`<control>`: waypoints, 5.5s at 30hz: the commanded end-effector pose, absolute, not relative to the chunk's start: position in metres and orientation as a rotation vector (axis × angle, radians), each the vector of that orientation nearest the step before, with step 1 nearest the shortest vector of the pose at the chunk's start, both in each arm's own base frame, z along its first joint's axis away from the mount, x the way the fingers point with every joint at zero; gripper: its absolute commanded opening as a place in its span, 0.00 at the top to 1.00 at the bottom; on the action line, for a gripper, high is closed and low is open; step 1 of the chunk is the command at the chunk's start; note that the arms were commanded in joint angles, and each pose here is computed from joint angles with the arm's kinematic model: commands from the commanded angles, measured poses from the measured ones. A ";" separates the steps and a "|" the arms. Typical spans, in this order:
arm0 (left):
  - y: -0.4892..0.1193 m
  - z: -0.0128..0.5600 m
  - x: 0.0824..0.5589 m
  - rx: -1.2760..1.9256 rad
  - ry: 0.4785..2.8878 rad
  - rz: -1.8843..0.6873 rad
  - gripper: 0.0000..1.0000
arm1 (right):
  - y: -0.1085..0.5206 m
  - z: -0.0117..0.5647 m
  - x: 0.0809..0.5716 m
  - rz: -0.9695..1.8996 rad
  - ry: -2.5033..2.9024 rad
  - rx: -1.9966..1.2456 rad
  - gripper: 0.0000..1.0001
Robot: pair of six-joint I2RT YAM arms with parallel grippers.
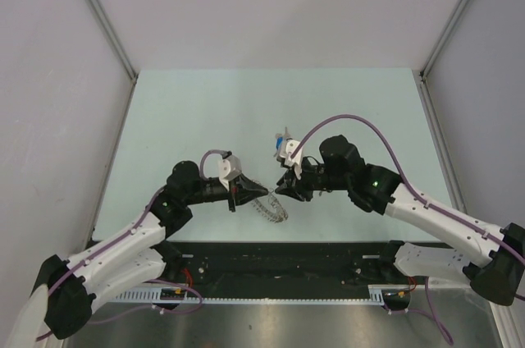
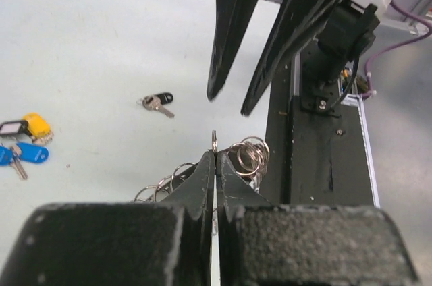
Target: Put the keys on the keyring
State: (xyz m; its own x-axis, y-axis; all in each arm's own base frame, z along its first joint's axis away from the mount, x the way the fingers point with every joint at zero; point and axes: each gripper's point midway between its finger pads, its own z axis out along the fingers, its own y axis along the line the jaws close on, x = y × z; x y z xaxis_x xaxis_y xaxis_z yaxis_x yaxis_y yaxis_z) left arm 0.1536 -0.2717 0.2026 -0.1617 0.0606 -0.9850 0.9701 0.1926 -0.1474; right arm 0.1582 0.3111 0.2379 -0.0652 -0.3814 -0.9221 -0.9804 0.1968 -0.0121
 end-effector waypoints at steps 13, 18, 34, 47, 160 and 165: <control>-0.278 0.248 0.147 1.010 1.229 -1.195 1.00 | 0.319 0.237 0.154 1.013 1.551 -1.332 0.77; -0.278 0.250 0.145 1.019 1.213 -1.202 1.00 | 0.320 0.236 0.154 1.021 1.548 -1.335 0.79; -0.279 0.253 0.140 1.039 1.184 -1.223 1.00 | 0.325 0.241 0.151 1.065 1.517 -1.342 0.90; -0.282 0.245 0.148 1.064 1.283 -1.203 0.68 | 0.322 0.239 0.150 1.054 1.523 -1.351 1.00; -0.219 0.216 0.216 0.805 1.635 -0.877 1.00 | 0.179 0.050 0.298 0.313 2.138 -0.260 0.62; -0.220 0.216 0.215 0.809 1.635 -0.884 1.00 | 0.178 0.046 0.298 0.312 2.147 -0.274 0.64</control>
